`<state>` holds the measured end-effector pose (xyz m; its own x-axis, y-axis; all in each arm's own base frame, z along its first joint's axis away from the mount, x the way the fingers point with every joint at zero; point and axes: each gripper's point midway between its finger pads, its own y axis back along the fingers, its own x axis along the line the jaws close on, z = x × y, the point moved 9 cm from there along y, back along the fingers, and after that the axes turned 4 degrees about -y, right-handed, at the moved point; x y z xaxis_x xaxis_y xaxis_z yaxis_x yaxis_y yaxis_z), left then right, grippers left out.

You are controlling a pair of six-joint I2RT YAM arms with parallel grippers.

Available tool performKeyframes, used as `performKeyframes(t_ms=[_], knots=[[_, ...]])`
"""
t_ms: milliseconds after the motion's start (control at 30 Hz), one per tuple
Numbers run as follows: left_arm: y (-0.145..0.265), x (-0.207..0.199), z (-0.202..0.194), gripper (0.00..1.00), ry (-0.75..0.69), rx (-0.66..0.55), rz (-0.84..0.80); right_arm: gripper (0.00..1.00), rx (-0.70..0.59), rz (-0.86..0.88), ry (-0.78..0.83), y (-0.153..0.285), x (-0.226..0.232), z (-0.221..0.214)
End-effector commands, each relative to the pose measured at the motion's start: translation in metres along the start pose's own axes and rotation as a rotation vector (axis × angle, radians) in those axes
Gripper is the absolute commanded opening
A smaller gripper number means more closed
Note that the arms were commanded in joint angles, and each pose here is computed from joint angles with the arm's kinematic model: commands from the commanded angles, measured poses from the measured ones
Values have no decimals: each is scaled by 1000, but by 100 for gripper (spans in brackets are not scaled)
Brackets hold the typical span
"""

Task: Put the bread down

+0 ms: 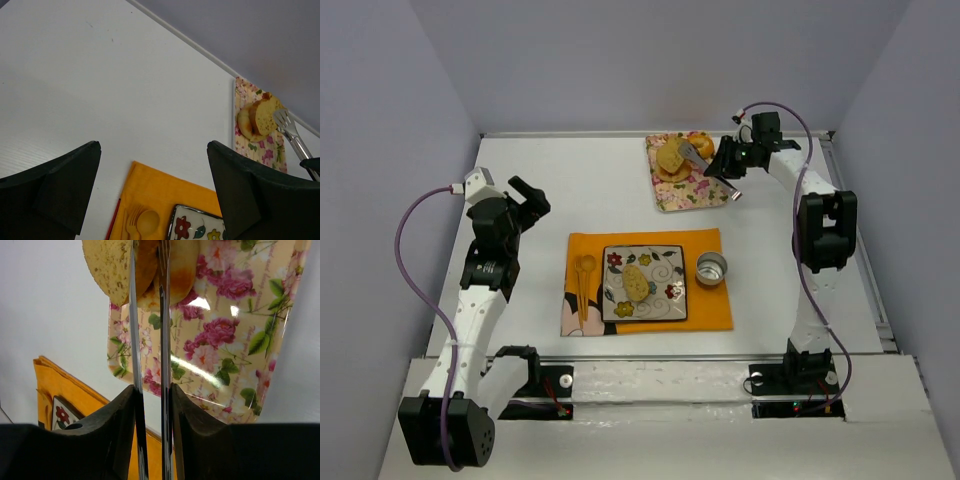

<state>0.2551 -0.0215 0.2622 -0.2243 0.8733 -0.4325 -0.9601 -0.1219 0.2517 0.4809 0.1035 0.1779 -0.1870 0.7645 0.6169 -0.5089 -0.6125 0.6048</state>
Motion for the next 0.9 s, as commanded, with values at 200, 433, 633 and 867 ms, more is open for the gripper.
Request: performKeyframes(t_ms=[200, 433, 633, 867], knots=[[4, -8, 15, 99, 9, -60, -43, 19, -232, -29, 151, 74, 53, 33], [7, -9, 16, 99, 11, -62, -63, 18, -297, -26, 194, 117, 79, 24], [7, -10, 15, 99, 14, -59, -78, 17, -243, 86, 175, 143, 102, -19], [8, -12, 15, 99, 17, -54, -93, 19, -112, 253, 261, 157, 181, -117]])
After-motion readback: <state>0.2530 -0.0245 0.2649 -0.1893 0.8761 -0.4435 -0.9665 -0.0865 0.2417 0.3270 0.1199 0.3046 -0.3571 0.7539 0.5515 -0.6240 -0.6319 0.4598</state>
